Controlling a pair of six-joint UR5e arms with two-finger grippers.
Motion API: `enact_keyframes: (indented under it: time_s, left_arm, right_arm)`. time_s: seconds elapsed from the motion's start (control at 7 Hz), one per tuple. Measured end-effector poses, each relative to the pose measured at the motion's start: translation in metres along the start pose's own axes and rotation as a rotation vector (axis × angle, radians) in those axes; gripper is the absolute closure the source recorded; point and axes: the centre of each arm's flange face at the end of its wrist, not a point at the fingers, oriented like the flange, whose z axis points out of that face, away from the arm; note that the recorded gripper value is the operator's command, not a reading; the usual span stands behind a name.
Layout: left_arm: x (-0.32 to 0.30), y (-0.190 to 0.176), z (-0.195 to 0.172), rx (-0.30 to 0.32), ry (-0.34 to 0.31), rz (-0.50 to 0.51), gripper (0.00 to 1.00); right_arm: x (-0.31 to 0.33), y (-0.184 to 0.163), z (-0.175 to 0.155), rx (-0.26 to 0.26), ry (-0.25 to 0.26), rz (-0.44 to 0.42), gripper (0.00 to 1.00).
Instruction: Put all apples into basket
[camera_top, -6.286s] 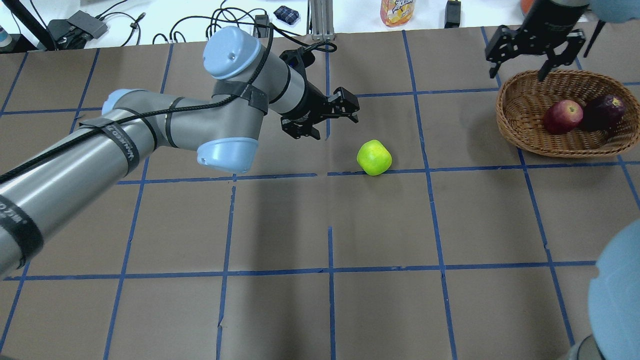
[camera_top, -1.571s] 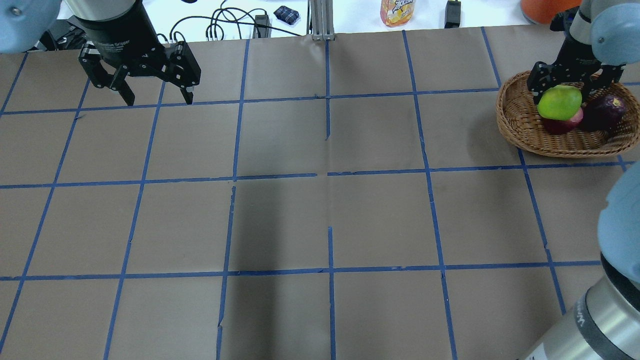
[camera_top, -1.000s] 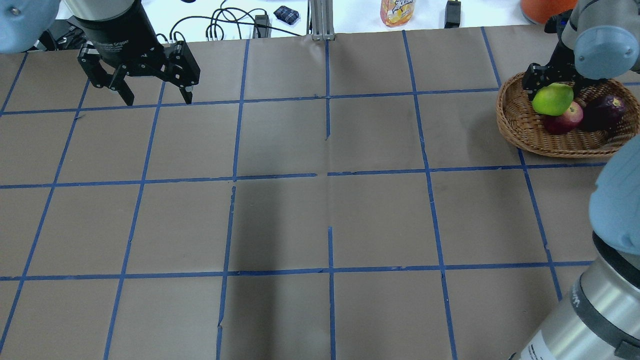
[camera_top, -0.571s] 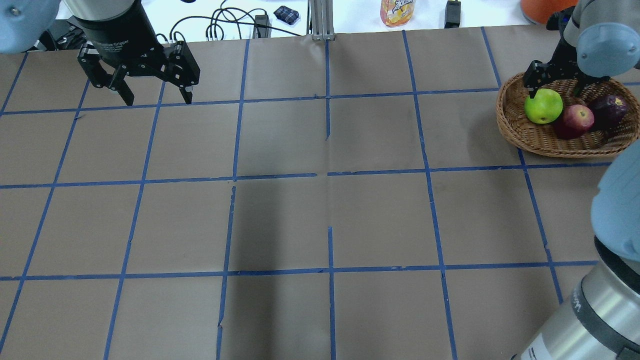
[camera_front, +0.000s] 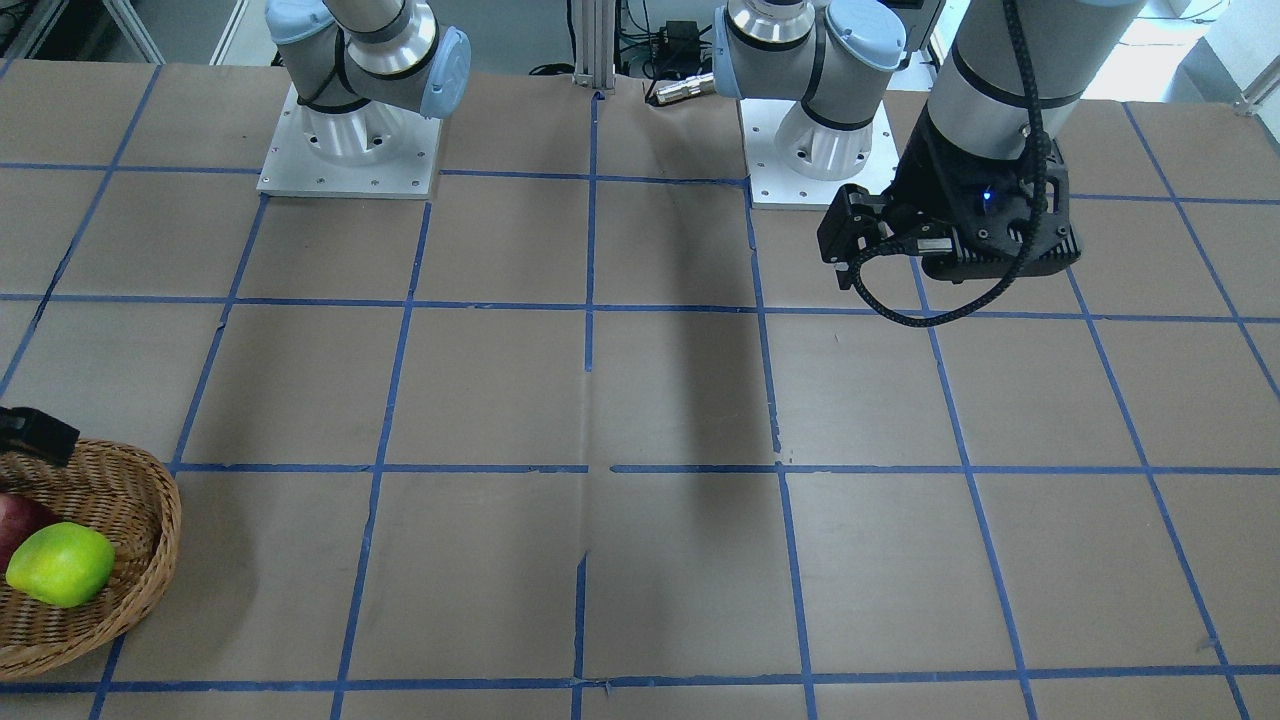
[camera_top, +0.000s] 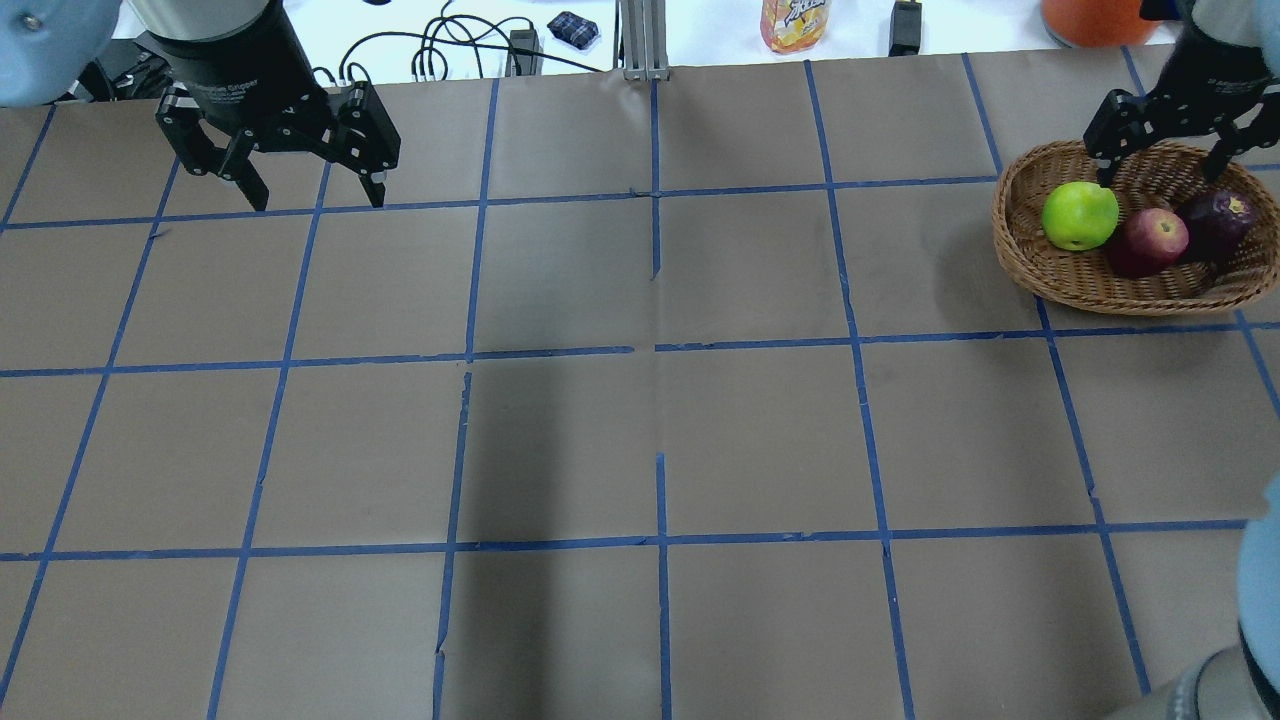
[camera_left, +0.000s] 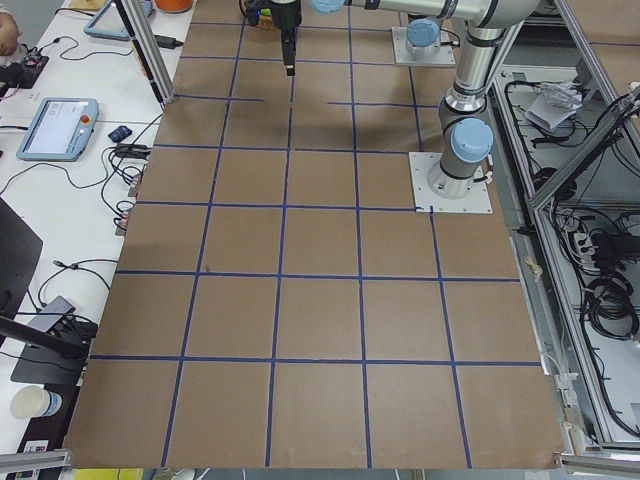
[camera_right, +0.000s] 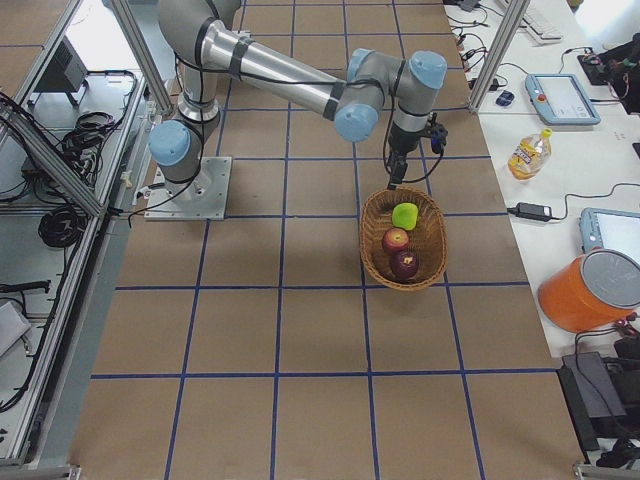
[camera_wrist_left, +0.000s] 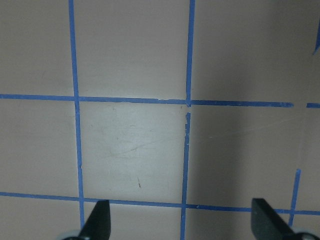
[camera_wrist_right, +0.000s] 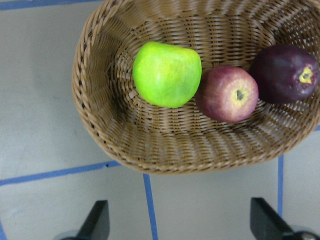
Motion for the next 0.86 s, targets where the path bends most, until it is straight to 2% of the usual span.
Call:
enact_keyframes:
  time_s: [0.29, 0.43, 0.71, 0.86]
  left_arm:
    - [0.000, 0.000, 0.000, 0.000, 0.000, 0.000, 0.00]
    - [0.001, 0.000, 0.000, 0.000, 0.000, 0.001, 0.00]
    - [0.001, 0.000, 0.000, 0.001, 0.000, 0.002, 0.00]
    - [0.001, 0.000, 0.000, 0.001, 0.000, 0.001, 0.00]
  right_arm:
    - [-0.013, 0.060, -0.061, -0.031, -0.008, -0.013, 0.00]
    - [-0.031, 0.077, -0.078, -0.033, -0.006, -0.017, 0.00]
    - [-0.095, 0.104, -0.103, -0.007, 0.006, -0.087, 0.00]
    - [-0.129, 0.115, -0.105, -0.002, 0.011, -0.096, 0.00]
